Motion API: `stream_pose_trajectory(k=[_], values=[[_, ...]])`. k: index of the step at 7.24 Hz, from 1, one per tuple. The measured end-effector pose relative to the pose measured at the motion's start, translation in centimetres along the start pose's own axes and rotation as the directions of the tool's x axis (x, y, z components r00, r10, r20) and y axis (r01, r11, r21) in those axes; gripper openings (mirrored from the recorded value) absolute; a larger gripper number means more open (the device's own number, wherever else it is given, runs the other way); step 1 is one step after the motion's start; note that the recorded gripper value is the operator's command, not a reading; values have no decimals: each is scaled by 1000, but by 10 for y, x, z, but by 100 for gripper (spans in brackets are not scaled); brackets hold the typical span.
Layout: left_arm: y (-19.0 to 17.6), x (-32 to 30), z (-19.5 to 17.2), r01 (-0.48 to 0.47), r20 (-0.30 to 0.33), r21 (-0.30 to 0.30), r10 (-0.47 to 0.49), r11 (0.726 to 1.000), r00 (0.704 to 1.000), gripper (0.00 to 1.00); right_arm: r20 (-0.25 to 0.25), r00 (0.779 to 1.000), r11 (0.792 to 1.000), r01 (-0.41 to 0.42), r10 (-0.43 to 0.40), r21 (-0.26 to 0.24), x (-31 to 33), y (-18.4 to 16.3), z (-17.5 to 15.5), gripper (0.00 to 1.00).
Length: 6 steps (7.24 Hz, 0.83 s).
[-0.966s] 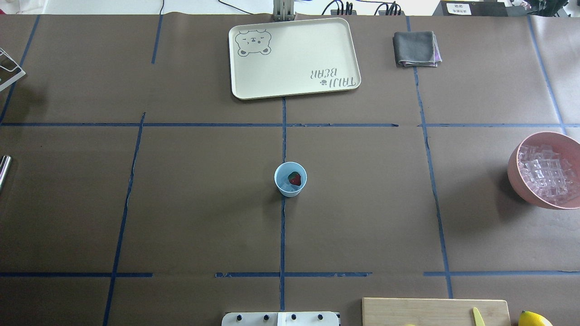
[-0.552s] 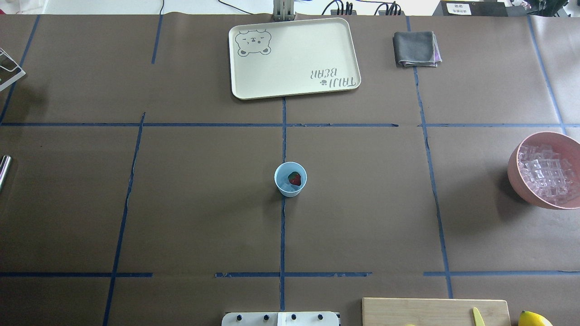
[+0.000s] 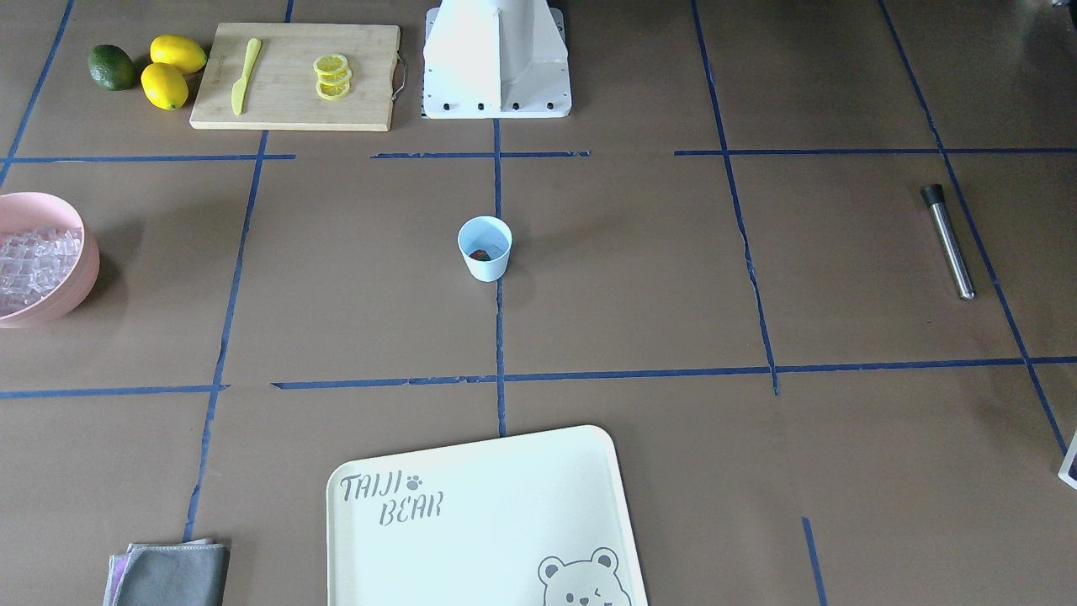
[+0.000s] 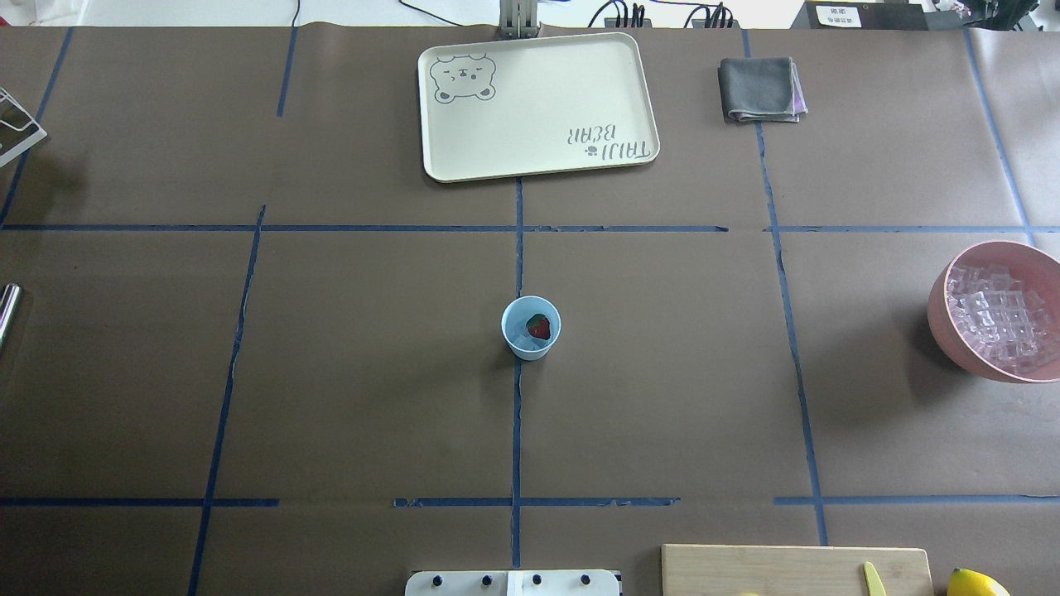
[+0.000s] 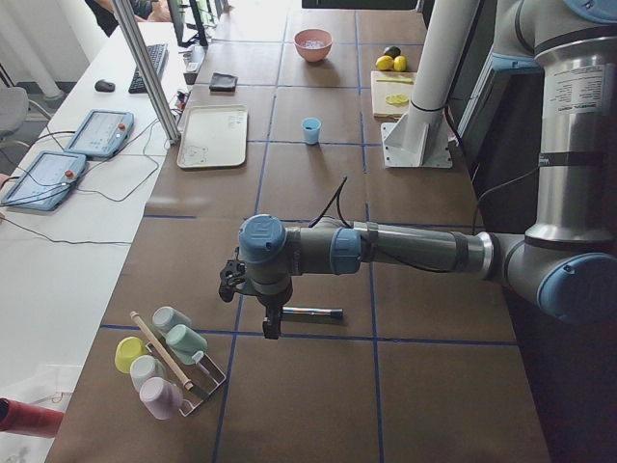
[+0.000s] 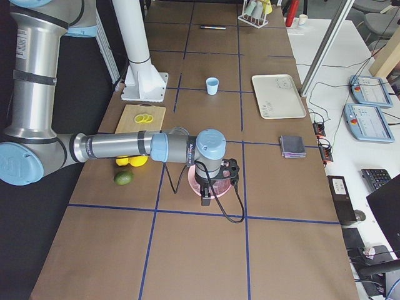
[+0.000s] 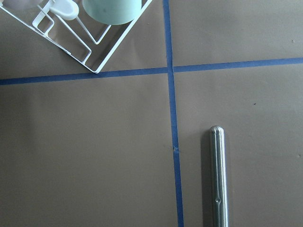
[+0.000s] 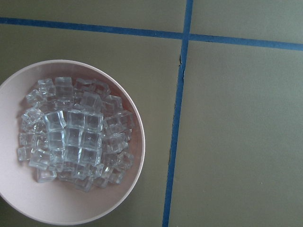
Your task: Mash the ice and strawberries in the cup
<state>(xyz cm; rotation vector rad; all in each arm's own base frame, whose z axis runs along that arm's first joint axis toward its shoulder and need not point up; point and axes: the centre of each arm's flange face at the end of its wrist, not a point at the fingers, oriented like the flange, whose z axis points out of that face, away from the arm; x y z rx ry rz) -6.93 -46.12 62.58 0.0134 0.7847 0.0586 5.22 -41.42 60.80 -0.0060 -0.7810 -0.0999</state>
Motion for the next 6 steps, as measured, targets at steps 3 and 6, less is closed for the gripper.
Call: stream_pose_trajectory(k=[3, 6], values=[[1, -4, 5, 7, 0, -13, -7, 1000, 1000, 100, 0, 1000, 1000, 2, -2, 2, 0, 0, 0, 100], [1, -4, 5, 5, -1, -14, -5, 1000, 1000, 100, 0, 1000, 1000, 1, -1, 0, 0, 0, 0, 100]])
